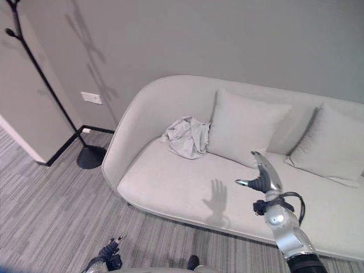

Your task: Hang the clothes on the sofa on the clothes rack.

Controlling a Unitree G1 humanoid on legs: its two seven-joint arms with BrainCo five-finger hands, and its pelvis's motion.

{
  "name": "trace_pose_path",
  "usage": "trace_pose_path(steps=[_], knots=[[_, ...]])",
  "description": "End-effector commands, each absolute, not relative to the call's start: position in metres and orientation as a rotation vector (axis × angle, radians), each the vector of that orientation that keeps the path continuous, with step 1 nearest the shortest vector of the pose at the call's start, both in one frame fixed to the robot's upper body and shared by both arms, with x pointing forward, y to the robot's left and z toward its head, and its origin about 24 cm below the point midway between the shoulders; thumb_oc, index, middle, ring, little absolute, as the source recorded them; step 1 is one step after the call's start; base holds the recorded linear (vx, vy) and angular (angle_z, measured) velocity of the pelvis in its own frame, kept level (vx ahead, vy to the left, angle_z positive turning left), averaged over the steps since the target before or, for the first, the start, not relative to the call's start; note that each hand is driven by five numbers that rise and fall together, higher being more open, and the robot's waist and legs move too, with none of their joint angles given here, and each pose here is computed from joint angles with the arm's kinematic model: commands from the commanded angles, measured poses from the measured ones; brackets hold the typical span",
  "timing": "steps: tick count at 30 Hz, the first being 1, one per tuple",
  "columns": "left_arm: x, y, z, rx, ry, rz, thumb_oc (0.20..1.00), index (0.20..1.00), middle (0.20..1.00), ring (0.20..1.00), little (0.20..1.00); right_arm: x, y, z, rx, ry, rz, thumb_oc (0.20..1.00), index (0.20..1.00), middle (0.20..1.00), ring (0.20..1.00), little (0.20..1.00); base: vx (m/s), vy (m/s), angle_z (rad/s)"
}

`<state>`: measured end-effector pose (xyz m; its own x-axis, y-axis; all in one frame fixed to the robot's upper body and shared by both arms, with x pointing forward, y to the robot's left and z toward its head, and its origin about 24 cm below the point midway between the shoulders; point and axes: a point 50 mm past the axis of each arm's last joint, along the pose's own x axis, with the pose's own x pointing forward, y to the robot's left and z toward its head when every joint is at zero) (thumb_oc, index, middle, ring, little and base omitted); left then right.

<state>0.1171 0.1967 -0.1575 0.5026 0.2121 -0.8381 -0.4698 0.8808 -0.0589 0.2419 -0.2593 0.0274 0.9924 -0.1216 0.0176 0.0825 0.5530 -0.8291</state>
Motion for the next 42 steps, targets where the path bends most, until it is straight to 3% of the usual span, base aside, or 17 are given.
trace_pose_path(steps=[1, 4, 10, 16, 27, 34, 42], knots=[[0.121, 0.191, -0.156, -0.257, 0.937, 0.379, 1.0, 1.0, 1.0, 1.0, 1.0, 0.254, -0.254, 0.047, -0.988, -0.08, -0.154, 1.0, 1.0, 1.0, 1.0, 1.0, 0.17, 0.073, 0.77], [0.116, 0.19, -0.157, -0.252, 0.951, 0.388, 1.0, 1.0, 1.0, 1.0, 1.0, 0.256, -0.252, 0.044, -0.957, -0.081, -0.171, 1.0, 1.0, 1.0, 1.0, 1.0, 0.16, 0.081, 0.42], [0.071, 0.197, -0.17, -0.151, 1.123, 0.394, 1.0, 1.0, 1.0, 1.0, 1.0, 0.254, -0.243, 0.02, -0.939, 0.01, -0.148, 1.0, 1.0, 1.0, 1.0, 1.0, 0.21, 0.19, -0.2], [0.091, 0.212, -0.163, -0.088, 1.048, 0.4, 1.0, 1.0, 1.0, 1.0, 1.0, 0.277, -0.234, 0.017, -1.0, 0.021, -0.161, 1.0, 1.0, 1.0, 1.0, 1.0, 0.12, 0.193, -0.63], [0.111, 0.198, -0.159, 0.034, 1.013, 0.186, 1.0, 1.0, 1.0, 1.0, 1.0, 0.304, -0.217, 0.038, -1.008, -0.064, -0.135, 1.0, 1.0, 1.0, 1.0, 1.0, 0.07, 0.071, -0.08], [0.12, 0.196, -0.157, 0.073, 0.996, 0.124, 1.0, 1.0, 1.0, 1.0, 1.0, 0.332, -0.238, 0.064, -1.118, -0.072, -0.19, 1.0, 1.0, 1.0, 1.0, 1.0, 0.15, -0.149, -0.27], [0.115, 0.208, -0.157, 0.134, 1.026, 0.114, 1.0, 1.0, 1.0, 1.0, 1.0, 0.328, -0.257, 0.059, -1.105, -0.002, -0.22, 1.0, 1.0, 1.0, 1.0, 1.0, 0.29, -0.358, 0.14]])
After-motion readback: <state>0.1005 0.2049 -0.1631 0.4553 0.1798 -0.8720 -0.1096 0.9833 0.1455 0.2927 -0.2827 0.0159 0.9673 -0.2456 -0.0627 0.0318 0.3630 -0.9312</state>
